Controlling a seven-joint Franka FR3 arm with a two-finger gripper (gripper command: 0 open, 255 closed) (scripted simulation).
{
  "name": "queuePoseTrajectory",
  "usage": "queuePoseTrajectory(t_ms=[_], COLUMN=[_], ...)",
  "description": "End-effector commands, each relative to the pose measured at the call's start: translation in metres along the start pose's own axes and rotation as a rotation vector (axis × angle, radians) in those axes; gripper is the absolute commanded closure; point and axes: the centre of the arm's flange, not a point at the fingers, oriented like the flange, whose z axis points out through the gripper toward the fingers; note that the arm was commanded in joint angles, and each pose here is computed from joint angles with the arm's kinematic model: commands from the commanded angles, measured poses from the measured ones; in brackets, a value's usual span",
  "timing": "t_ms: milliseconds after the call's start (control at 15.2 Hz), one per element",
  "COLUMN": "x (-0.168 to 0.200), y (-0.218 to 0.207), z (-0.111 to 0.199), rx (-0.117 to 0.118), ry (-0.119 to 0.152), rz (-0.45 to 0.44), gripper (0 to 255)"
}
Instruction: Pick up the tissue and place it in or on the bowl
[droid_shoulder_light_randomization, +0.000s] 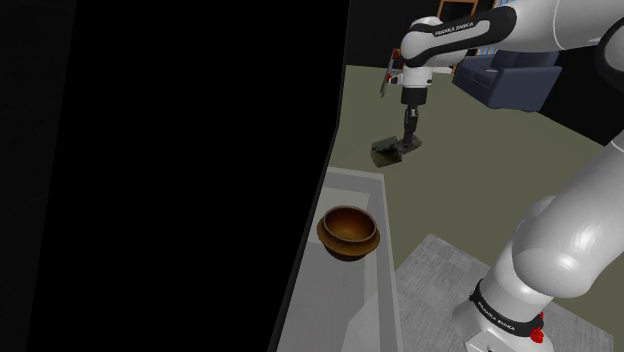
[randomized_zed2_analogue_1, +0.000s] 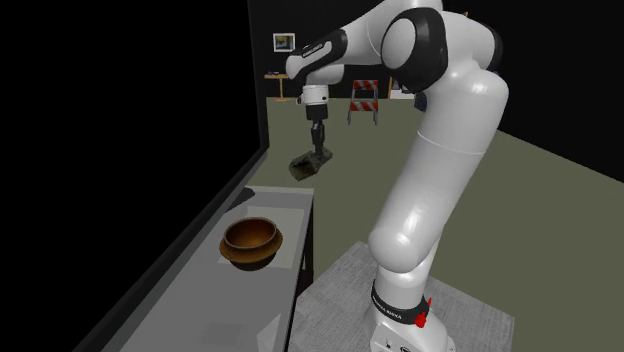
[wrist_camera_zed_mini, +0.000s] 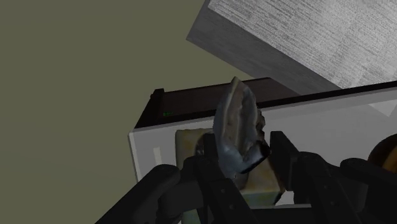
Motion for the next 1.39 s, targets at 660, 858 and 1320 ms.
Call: queuePoseTrajectory(t_ms=[660,858,1320], x=[0.025,0.034,0.055], y=[-0.119,-0.157,-0.247], z=[-0.009,-0.007,-0.003], rx=[0.0,0.0,0.0], ry=[0.0,0.0,0.0], rz=[0.0,0.0,0.0], gripper=[255,255,255])
